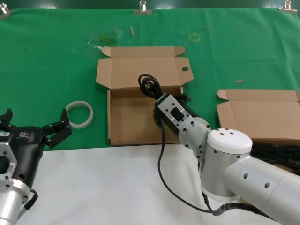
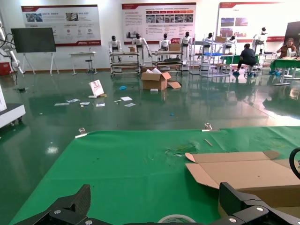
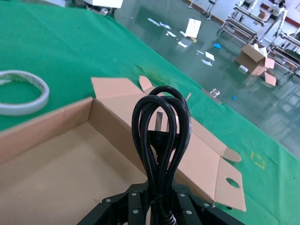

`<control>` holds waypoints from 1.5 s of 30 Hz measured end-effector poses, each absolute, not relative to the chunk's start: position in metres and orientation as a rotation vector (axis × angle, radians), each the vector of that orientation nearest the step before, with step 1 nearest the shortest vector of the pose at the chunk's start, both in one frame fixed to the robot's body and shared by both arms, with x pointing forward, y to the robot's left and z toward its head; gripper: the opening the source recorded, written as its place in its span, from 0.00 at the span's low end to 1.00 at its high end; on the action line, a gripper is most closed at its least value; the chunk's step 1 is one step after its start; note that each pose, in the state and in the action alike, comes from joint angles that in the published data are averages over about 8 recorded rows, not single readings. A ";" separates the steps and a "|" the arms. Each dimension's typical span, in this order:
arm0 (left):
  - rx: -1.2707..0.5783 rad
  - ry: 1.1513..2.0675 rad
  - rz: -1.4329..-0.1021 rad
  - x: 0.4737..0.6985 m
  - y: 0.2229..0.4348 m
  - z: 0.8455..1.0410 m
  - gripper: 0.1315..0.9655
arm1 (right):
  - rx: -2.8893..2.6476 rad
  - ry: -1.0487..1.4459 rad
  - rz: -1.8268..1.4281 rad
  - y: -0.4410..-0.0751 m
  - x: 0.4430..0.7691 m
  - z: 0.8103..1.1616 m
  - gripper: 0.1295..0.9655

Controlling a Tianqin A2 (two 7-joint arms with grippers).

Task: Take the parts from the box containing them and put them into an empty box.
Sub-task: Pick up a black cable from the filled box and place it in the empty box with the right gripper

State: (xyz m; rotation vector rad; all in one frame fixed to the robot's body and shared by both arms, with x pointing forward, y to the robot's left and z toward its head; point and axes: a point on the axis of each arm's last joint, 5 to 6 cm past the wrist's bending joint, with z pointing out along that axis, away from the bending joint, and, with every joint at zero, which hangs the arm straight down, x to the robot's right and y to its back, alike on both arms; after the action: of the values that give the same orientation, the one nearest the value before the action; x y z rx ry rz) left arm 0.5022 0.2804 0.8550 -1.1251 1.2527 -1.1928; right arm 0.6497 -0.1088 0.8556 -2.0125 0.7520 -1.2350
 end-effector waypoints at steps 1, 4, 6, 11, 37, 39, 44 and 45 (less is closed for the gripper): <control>-1.125 1.253 -1.193 0.502 0.280 0.855 1.00 | -2.008 0.751 -1.231 -0.108 0.649 0.856 0.08; -1.125 1.253 -1.193 0.502 0.280 0.855 1.00 | -1.995 0.744 -1.218 -0.106 0.648 0.858 0.08; -1.125 1.253 -1.193 0.502 0.280 0.855 1.00 | -1.988 0.738 -1.211 -0.104 0.646 0.860 0.08; -1.125 1.253 -1.193 0.502 0.280 0.855 1.00 | -1.972 0.718 -1.204 -0.097 0.642 0.866 0.08; -1.125 1.253 -1.193 0.502 0.280 0.855 1.00 | -1.963 0.734 -1.205 -0.087 0.632 0.869 0.10; -1.125 1.253 -1.193 0.502 0.280 0.855 1.00 | -1.963 0.734 -1.205 -0.087 0.632 0.869 0.10; -1.125 1.253 -1.193 0.502 0.280 0.855 1.00 | -1.963 0.734 -1.205 -0.087 0.632 0.869 0.13; -1.125 1.253 -1.193 0.502 0.280 0.855 1.00 | -1.963 0.734 -1.205 -0.087 0.632 0.869 0.14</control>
State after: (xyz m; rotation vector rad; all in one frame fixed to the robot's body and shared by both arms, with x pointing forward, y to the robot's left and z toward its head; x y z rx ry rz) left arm 0.5022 0.2804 0.8550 -1.1251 1.2527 -1.1928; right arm 0.6316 -0.0874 0.8691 -1.9626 0.7341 -1.2053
